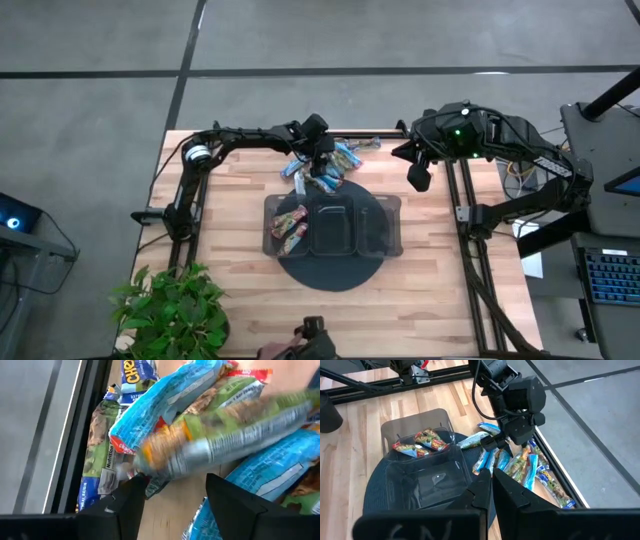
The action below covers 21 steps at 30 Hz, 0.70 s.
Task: Pick and place Granola Bars by type
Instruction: Put the red granola bar into the left black bin
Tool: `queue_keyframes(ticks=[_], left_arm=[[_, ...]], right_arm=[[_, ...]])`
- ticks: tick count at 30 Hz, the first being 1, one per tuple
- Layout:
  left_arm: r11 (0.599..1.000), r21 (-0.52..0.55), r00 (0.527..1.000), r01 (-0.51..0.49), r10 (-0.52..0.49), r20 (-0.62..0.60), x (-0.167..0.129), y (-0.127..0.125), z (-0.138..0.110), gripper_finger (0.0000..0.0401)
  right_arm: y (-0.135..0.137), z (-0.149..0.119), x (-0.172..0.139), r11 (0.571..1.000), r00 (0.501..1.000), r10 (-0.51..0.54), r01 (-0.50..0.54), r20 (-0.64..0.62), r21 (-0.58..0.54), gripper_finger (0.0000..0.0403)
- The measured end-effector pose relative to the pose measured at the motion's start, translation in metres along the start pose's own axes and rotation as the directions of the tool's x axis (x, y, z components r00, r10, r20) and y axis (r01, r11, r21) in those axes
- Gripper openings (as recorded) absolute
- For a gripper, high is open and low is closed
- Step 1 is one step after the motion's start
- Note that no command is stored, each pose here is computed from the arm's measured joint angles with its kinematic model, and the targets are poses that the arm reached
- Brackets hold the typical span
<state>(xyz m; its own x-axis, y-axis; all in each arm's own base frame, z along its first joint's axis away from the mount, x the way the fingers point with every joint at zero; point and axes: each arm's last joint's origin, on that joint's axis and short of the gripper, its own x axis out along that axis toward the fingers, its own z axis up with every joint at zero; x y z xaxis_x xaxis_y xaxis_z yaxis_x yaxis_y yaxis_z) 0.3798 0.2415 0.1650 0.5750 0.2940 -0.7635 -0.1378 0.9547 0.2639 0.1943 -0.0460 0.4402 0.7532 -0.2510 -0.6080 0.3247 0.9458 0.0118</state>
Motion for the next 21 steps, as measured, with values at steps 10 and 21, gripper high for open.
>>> queue_keyframes(ticks=[10,21], left_arm=[[0.998,-0.053,0.994,0.034,-0.039,-0.098,-0.001,0.001,-0.011,0.0193],[0.997,-0.064,0.996,0.047,-0.052,-0.078,-0.007,0.005,-0.001,0.0193]], right_arm=[[0.000,0.000,0.000,1.000,1.000,0.000,0.000,0.001,0.003,0.0009],[0.000,0.003,0.000,1.000,1.000,0.002,-0.002,0.028,-0.002,0.0009]])
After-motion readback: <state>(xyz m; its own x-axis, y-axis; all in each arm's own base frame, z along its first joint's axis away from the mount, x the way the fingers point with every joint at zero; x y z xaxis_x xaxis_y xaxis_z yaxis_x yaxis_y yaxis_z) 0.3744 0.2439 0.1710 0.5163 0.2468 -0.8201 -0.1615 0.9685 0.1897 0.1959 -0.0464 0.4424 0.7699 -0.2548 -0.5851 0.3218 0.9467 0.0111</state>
